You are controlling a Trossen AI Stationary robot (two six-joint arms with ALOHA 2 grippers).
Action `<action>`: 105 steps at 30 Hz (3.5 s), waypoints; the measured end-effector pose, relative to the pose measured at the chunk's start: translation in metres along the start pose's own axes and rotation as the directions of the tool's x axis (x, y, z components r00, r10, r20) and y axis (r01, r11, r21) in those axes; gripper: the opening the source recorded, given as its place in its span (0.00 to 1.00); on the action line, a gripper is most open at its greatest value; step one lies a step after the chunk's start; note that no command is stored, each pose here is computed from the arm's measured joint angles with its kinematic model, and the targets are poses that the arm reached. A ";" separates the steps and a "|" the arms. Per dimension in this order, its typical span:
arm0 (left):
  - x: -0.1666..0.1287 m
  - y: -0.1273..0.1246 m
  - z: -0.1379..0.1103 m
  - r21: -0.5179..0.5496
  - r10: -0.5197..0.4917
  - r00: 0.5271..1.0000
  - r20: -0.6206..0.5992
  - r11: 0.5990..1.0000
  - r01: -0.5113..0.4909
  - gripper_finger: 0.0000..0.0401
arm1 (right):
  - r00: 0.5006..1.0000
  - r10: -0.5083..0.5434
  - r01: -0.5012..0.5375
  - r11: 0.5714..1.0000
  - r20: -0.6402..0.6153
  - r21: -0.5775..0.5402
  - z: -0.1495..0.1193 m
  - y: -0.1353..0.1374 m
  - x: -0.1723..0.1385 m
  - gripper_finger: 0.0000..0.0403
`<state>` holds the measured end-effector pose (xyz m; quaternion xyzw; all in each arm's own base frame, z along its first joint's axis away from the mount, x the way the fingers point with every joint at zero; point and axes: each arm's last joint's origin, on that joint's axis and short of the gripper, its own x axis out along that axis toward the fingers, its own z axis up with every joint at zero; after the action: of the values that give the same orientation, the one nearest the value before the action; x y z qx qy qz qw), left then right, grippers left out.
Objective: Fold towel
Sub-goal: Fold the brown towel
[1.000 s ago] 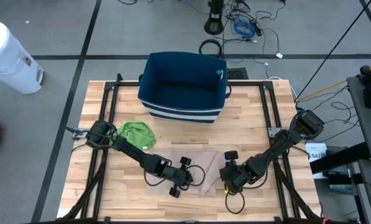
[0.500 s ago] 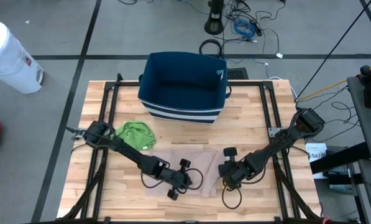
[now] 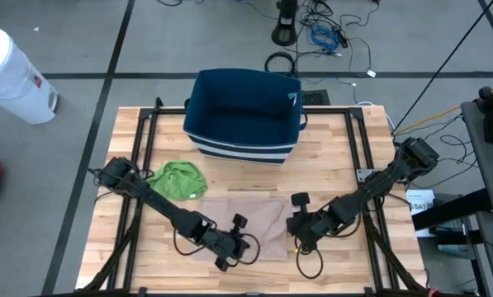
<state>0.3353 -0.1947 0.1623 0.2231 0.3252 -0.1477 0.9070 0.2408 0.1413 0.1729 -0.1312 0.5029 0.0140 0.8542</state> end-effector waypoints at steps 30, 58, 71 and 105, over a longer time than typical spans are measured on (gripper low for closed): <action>-0.031 -0.040 -0.014 -0.119 0.046 0.976 -0.212 0.990 -0.073 0.06 | 0.992 0.118 -0.104 0.966 0.045 -0.238 0.030 -0.058 0.067 0.01; -0.028 -0.031 -0.012 -0.162 0.072 0.977 -0.203 0.981 -0.106 0.06 | 0.987 0.049 -0.034 0.994 0.151 -0.105 0.058 -0.031 0.015 0.52; -0.034 -0.054 0.006 -0.180 -0.094 0.995 -0.022 0.980 0.089 0.06 | 0.934 0.240 -0.227 0.971 0.263 -0.080 0.048 0.073 0.009 0.45; -0.014 -0.076 -0.010 -0.266 -0.046 0.997 -0.068 0.964 0.027 0.06 | 0.982 -0.014 0.040 0.991 0.189 -0.131 0.015 0.121 0.047 0.34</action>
<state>0.2883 -0.2535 0.1410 0.0992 0.3791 -0.1114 0.9133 0.2579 0.2570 0.1141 -0.1932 0.4162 0.0484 0.8872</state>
